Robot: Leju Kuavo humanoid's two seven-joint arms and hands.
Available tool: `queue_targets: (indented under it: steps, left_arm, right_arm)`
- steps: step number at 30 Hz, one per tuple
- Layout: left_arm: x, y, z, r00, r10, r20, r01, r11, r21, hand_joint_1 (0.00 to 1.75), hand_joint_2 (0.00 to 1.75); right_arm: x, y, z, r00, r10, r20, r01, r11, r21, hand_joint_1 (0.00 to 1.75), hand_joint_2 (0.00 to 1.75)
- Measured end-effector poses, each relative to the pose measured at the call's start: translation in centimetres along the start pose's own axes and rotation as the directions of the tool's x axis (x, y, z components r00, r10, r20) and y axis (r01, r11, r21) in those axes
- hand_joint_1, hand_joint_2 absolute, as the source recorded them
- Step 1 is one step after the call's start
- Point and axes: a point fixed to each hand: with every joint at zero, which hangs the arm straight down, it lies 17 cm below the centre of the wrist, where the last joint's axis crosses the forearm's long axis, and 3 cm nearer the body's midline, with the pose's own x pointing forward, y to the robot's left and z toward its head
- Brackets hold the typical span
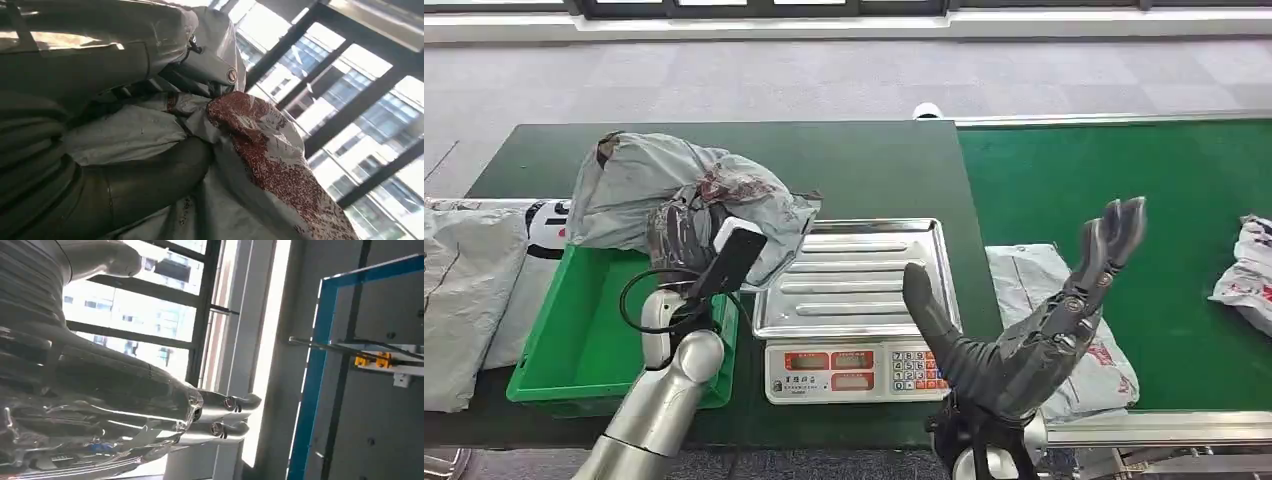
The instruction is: Moved the parcel from conveyor to table for the left to box.
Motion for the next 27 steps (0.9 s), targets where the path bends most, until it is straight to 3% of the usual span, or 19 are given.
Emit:
queue_targets:
  steps: [5,13,25,26,27]
  left_arm:
    - [-4.8,0.8,0.5,0.995,-0.054,-0.087,0.056,0.998,0.018,1.75,1.75]
    - [-9.4,1.3,2.1,0.979,-0.091,-0.183,0.095,0.995,0.016,1.75,1.75]
    - [-10.7,1.9,2.3,0.973,-0.090,-0.212,0.098,0.995,0.029,1.75,1.75]
    - [-10.8,2.0,2.3,0.973,-0.084,-0.215,0.093,0.995,0.031,0.45,1.75]
    - [-10.9,2.1,2.3,0.972,-0.082,-0.219,0.091,0.995,0.033,0.00,1.75]
  right_arm:
    - [0.1,-0.2,0.3,1.000,0.002,-0.011,-0.002,1.000,-0.003,0.00,1.75]
    - [0.0,-0.2,0.4,1.000,0.004,-0.014,-0.004,1.000,-0.001,0.00,1.75]
    - [0.0,-0.2,0.4,1.000,0.004,-0.014,-0.004,1.000,0.000,0.00,1.75]
    - [0.1,-0.2,0.4,1.000,0.005,-0.013,-0.005,1.000,0.001,0.00,1.75]
    - [0.1,-0.2,0.4,1.000,0.008,-0.010,-0.008,1.000,0.003,0.00,1.75]
